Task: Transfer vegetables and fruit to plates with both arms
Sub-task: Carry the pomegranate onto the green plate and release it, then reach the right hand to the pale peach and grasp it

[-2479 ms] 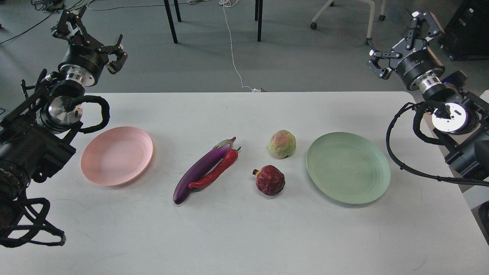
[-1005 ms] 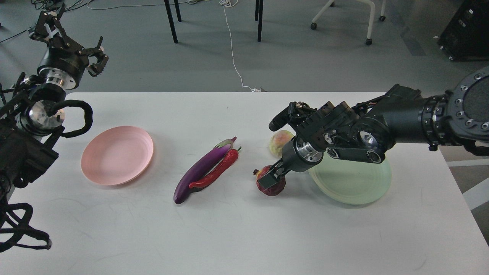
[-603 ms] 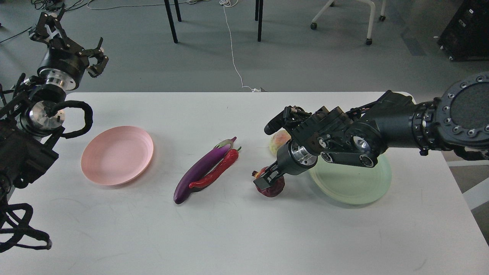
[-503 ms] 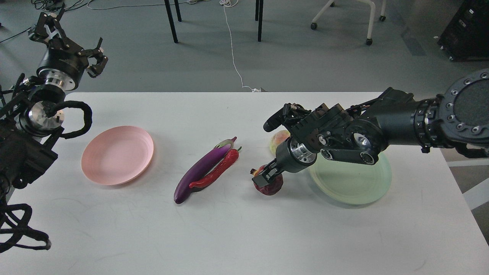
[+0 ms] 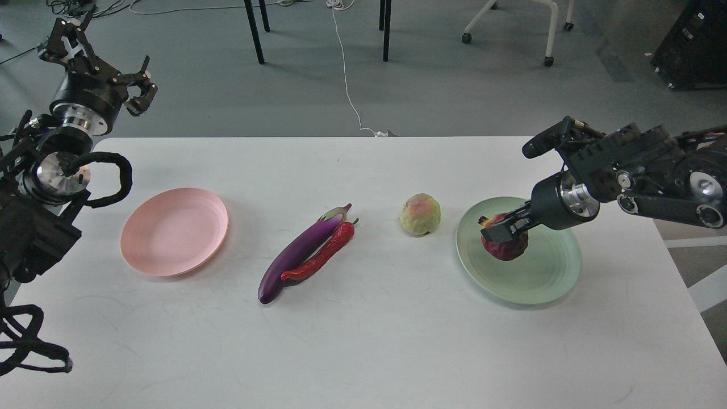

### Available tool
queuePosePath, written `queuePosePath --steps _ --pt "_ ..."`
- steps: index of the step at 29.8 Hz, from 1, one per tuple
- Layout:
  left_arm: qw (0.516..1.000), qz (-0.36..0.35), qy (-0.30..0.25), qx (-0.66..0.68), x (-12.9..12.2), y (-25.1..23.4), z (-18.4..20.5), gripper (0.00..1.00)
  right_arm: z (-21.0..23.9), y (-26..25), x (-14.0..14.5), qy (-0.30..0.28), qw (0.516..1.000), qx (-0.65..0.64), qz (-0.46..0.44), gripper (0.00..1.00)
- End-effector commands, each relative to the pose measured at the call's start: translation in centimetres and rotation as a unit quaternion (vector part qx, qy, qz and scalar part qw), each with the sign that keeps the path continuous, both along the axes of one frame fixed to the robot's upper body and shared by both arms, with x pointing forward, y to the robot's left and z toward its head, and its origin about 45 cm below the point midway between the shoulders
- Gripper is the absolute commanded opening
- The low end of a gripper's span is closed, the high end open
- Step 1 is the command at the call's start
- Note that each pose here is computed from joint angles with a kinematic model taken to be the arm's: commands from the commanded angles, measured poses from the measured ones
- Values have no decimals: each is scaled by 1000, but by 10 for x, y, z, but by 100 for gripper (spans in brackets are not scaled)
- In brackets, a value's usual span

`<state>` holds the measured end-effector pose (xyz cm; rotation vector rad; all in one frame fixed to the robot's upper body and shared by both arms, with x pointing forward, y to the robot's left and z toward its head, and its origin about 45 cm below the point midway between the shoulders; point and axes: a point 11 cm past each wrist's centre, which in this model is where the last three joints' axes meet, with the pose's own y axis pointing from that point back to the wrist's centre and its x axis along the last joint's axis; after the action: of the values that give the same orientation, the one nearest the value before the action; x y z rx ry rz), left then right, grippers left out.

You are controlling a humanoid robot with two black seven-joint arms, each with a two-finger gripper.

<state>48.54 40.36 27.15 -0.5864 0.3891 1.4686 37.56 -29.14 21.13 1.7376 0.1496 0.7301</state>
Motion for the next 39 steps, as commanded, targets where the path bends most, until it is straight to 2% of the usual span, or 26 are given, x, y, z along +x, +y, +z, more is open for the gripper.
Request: queuePosePath --steps 1,2,5,8,11,18,21,30,39 --pt "1000 0 1 -1 0 -2 -1 98 -15 -24 -17 20 1000 -7 -17 52" --pt "1000 -1 1 -1 0 -2 -1 98 -19 -27 -22 27 999 -5 -20 56" --pt "1000 0 2 -1 0 -2 -1 98 -27 -31 -29 37 999 -2 -28 78" --pt "1000 0 0 0 0 -1 0 98 -25 -29 -26 30 999 4 -30 92" --pt "1000 1 0 0 0 0 0 98 -18 -19 -19 18 999 23 -31 97" --pt "1000 3 -2 2 -1 4 2 98 5 18 20 -38 997 61 -20 98" --pt "1000 3 -1 1 0 2 1 98 2 61 37 -54 996 73 7 97" --pt "1000 -2 0 -1 0 -3 -1 98 -23 124 39 -51 994 75 56 94" --pt "1000 -2 3 0 -1 -2 -3 98 -35 140 52 -74 994 58 57 90"
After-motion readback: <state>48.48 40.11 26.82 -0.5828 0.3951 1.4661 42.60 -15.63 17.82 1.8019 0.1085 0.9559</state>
